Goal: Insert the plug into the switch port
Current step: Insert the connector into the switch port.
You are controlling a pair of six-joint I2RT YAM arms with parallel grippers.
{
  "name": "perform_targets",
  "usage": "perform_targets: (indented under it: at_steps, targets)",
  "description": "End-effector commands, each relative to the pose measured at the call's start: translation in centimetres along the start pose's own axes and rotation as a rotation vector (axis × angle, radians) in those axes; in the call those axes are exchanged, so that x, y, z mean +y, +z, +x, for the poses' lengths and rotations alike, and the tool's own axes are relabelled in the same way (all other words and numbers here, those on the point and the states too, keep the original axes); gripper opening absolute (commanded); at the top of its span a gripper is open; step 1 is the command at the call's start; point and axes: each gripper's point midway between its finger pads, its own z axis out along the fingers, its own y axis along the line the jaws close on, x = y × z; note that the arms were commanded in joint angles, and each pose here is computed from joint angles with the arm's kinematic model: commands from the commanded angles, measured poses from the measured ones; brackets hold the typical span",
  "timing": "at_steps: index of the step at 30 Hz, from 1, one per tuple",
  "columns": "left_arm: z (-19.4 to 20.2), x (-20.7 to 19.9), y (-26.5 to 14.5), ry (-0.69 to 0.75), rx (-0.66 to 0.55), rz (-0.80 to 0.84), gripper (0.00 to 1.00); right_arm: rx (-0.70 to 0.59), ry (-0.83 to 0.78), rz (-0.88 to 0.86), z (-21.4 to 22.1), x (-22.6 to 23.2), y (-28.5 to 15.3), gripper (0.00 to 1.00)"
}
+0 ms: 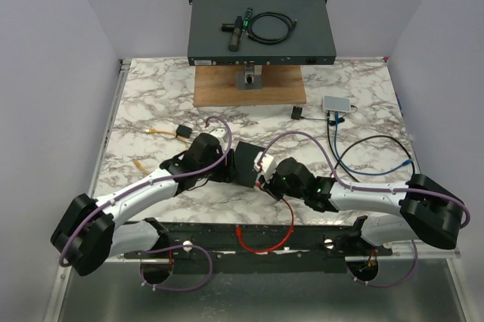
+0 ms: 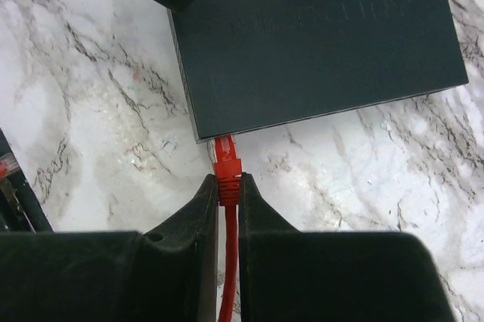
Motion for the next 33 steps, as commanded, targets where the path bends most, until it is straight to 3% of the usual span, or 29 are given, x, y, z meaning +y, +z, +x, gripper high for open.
perform_targets:
  at_steps: [1, 11, 24, 30, 33]
  targets:
    - [-1.1, -1.0, -1.6, -0.042, -0.065, -0.001, 0.53, -0.175, 0.014, 0.096, -5.0, -1.7, -0.3, 0.01]
    - [-1.7, 0.2, -3.0, -0.056, -0.117, -0.072, 0.54, -0.206, 0.014, 0.114, -5.5, -2.0, -1.0, 0.01]
    - [-4.3, -0.1, -8.2, -0.107, -0.313, -0.06, 0.62, -0.162, 0.018, 0.137, -5.2, -2.4, 1.6, 0.01]
    - [-5.0, 0.1, -10.6, -0.131, -0.409, -0.055, 0.66, -0.126, 0.036, 0.14, -5.4, -2.5, 3.4, 0.1]
    - [-5.2, 0.4, -11.5, -0.142, -0.44, -0.063, 0.67, -0.122, 0.04, 0.155, -6.0, -2.8, 3.5, 0.22]
